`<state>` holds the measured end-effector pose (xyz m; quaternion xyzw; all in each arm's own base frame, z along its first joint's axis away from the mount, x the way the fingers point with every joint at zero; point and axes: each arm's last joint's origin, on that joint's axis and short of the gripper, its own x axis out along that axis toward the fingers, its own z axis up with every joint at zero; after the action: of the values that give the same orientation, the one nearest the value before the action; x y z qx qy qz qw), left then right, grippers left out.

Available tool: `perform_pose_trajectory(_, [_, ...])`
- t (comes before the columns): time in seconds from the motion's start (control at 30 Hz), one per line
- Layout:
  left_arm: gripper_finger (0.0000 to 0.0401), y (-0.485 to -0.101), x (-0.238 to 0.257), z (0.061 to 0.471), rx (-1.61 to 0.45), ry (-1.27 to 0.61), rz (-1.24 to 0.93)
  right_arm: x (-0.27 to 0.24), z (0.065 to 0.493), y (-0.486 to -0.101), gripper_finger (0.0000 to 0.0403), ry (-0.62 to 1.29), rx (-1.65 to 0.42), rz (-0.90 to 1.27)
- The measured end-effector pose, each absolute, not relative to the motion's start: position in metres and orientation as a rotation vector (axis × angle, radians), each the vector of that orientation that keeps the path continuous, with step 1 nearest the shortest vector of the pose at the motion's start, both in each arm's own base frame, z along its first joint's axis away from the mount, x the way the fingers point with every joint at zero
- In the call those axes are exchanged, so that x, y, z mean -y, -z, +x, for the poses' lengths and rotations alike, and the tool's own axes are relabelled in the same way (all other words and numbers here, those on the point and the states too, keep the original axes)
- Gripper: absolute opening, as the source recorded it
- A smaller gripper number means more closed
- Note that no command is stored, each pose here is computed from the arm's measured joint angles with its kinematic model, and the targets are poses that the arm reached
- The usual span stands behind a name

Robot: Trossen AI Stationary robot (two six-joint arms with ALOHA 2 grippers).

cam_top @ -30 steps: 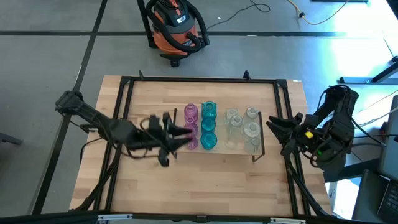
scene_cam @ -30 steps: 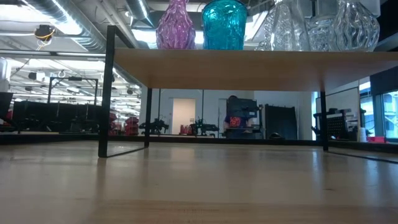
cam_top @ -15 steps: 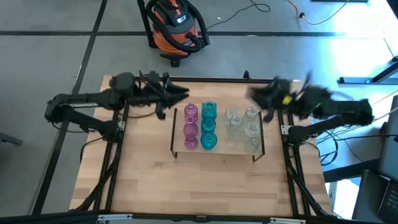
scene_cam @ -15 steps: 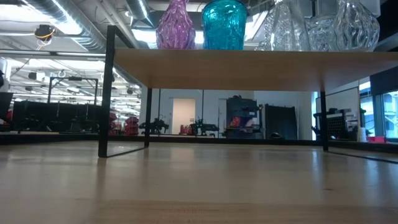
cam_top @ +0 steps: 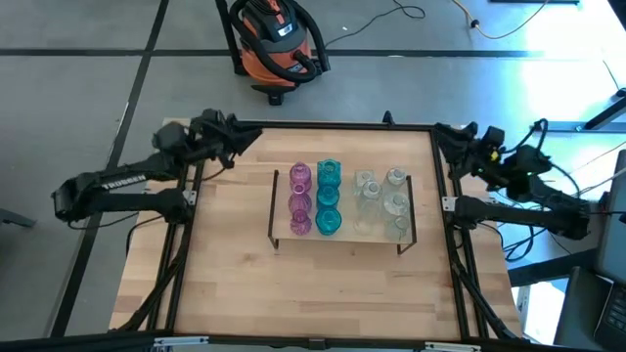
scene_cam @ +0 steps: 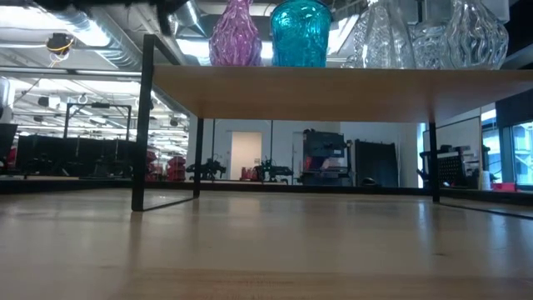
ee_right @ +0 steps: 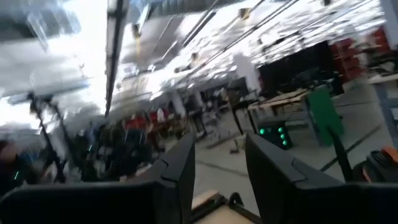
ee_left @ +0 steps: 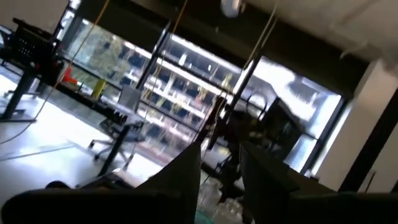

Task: Sort vases onto shelf
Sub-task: Return to Home Position

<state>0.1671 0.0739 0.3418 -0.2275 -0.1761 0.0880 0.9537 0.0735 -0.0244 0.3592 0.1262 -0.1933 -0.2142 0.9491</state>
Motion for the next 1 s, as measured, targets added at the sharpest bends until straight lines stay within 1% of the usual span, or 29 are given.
perform_pose_trajectory(0.1, [0.0105, -0.312, -0.072, 0.156, 0.452, -0.174, -0.524, 0.025, 0.073, -0.337, 0.0119, 0.465, 0.427, 0.291])
perform_pose_trajectory(0.2, [0.0105, -0.288, -0.07, 0.146, 0.502, -0.182, -0.579, 0.026, 0.071, -0.317, 0.0119, 0.48, 0.416, 0.334])
perform_pose_trajectory(0.33, [0.0105, -0.265, -0.064, 0.132, 0.557, -0.213, -0.624, 0.024, 0.06, -0.295, 0.0119, 0.522, 0.445, 0.385])
perform_pose_trajectory(0.47, [0.0105, -0.242, -0.059, 0.116, 0.637, -0.274, -0.635, 0.025, 0.05, -0.274, 0.0119, 0.621, 0.446, 0.41])
perform_pose_trajectory(0.6, [0.0105, -0.216, -0.055, 0.101, 0.701, -0.333, -0.697, 0.026, 0.053, -0.268, 0.0119, 0.644, 0.396, 0.417])
perform_pose_trajectory(0.67, [0.0104, -0.211, -0.054, 0.1, 0.673, -0.375, -0.703, 0.027, 0.054, -0.26, 0.0119, 0.687, 0.343, 0.448])
perform_pose_trajectory(0.7, [0.0104, -0.209, -0.054, 0.099, 0.653, -0.387, -0.699, 0.028, 0.055, -0.251, 0.0119, 0.734, 0.276, 0.46])
perform_pose_trajectory(0.8, [0.0104, -0.203, -0.055, 0.099, 0.588, -0.447, -0.708, 0.03, 0.053, -0.239, 0.0119, 0.857, 0.189, 0.486])
perform_pose_trajectory(0.9, [0.0104, -0.191, -0.056, 0.102, 0.48, -0.49, -0.752, 0.03, 0.05, -0.227, 0.0119, 0.943, 0.103, 0.519])
perform_pose_trajectory(1.0, [0.0104, -0.176, -0.056, 0.105, 0.331, -0.513, -0.84, 0.03, 0.047, -0.215, 0.0119, 0.991, 0.026, 0.575])
